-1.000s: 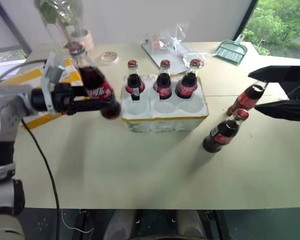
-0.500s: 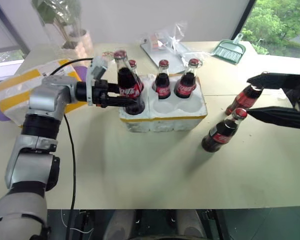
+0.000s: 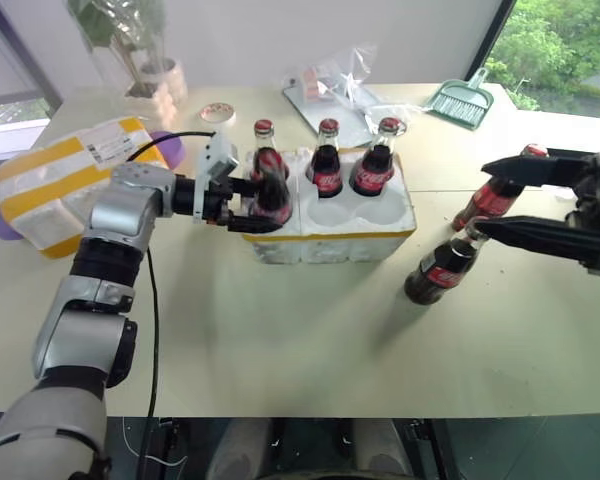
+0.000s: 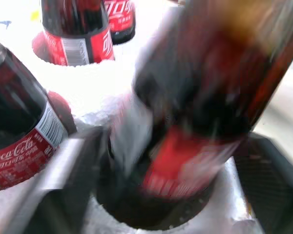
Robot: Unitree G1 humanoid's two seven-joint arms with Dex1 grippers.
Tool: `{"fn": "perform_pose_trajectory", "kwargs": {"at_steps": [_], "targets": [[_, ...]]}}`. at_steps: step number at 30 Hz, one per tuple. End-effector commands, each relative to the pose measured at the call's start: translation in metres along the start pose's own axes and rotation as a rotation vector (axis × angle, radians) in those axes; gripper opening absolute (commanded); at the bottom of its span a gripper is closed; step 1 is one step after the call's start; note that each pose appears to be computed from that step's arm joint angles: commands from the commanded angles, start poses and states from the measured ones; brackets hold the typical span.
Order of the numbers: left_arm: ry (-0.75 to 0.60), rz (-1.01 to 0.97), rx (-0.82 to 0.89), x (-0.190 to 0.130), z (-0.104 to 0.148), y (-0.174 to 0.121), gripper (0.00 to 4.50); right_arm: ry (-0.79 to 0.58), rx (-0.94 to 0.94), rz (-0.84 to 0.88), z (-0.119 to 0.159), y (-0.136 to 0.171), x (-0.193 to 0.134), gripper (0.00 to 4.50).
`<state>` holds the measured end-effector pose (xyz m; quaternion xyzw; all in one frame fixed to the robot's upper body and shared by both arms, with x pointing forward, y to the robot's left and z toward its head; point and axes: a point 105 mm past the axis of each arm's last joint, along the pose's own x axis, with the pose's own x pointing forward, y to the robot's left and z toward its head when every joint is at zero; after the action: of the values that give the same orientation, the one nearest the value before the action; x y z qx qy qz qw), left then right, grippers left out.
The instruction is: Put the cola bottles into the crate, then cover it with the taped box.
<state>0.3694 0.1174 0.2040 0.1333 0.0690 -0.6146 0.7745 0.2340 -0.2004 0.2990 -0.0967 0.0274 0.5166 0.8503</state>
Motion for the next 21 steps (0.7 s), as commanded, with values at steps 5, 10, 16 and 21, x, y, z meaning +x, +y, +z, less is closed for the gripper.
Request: {"fn": "perform_pose_trajectory", "kwargs": {"at_steps": [5, 10, 16, 21], "targets": [[-0.130, 0.042, 0.027, -0.052, 0.054, -0.014, 4.47, -0.006, -0.052, -0.064, 0.010, -0.009, -0.014, 4.50], [-0.176, -0.029, -0.001, -0.098, 0.093, -0.054, 4.47, 0.005, -0.037, -0.156, 0.015, -0.015, -0.037, 4.50], [-0.031, -0.198, -0.022, -0.098, 0.082, -0.112, 4.47, 0.070, -0.071, -0.363, -0.011, -0.018, -0.070, 4.50], [0.026, -0.173, -0.008, -0.084, 0.053, -0.107, 4.47, 0.170, 0.037, -0.401, -0.065, 0.001, -0.074, 4.50]]}}
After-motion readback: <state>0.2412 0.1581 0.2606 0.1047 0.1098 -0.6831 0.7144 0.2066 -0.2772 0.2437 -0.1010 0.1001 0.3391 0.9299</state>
